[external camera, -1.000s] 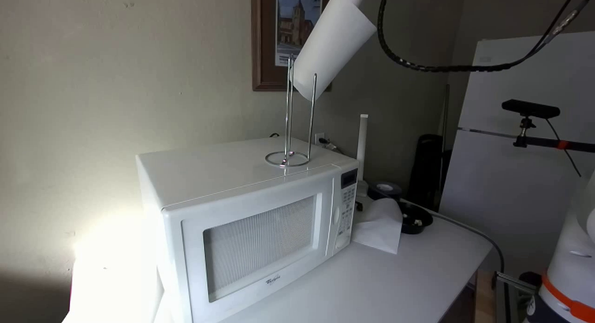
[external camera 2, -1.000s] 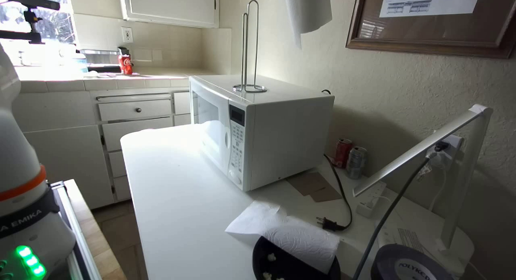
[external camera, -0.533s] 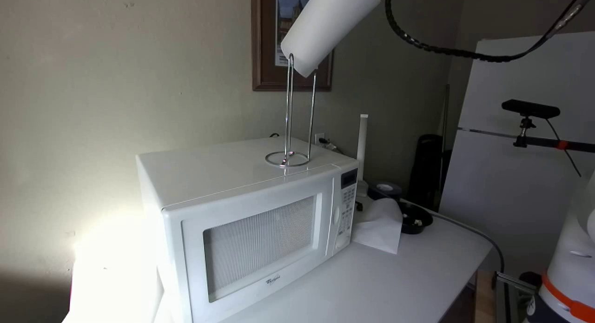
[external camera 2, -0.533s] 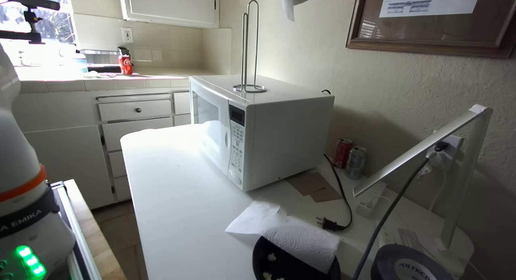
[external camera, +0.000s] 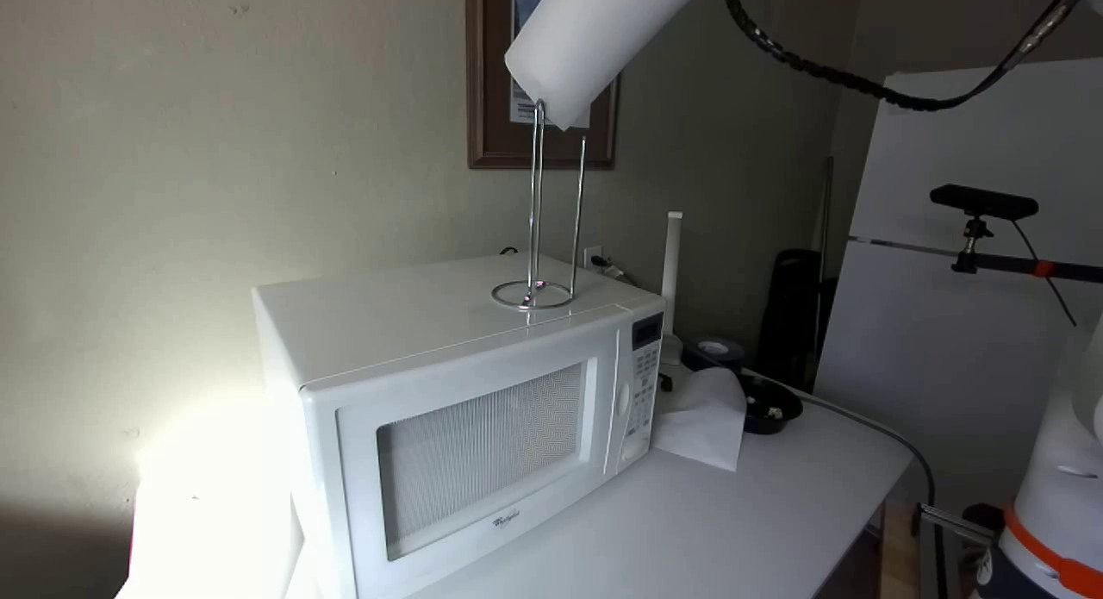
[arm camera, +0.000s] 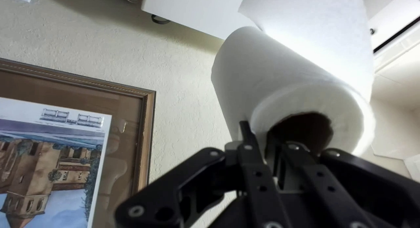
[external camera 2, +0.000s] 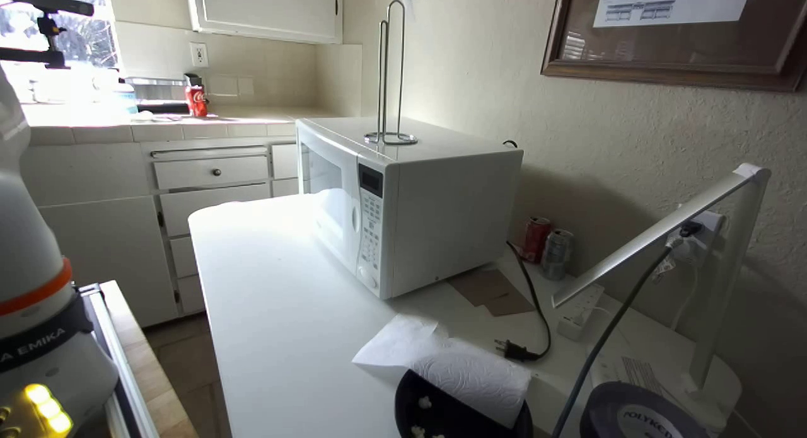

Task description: Put the paper towel roll on the paper towel holder

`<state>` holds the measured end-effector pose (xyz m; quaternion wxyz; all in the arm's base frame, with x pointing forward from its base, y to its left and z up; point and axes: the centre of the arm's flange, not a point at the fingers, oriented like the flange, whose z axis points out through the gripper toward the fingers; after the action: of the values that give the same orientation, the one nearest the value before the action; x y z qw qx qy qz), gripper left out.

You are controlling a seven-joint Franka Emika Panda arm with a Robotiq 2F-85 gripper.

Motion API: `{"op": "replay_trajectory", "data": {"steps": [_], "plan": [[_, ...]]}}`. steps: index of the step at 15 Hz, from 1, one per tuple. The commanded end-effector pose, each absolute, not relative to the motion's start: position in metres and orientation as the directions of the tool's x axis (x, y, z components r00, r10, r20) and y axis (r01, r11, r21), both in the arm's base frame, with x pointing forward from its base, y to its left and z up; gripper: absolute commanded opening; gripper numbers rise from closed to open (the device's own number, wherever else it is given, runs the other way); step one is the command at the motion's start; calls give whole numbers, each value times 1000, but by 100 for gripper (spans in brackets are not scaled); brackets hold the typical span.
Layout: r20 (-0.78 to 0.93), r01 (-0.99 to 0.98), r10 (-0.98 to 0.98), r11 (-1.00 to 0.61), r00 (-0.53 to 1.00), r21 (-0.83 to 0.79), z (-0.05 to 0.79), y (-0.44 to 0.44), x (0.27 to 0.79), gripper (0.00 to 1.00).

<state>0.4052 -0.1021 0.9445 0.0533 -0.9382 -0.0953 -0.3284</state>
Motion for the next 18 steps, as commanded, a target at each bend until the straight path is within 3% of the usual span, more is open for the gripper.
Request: {"op": "replay_trajectory", "data": {"steps": [1,18], "plan": [[623,240,168,-970,764,-32,977,-99,407,3],[555,268,176,-959,813,-88,969,-87,407,3]]}}
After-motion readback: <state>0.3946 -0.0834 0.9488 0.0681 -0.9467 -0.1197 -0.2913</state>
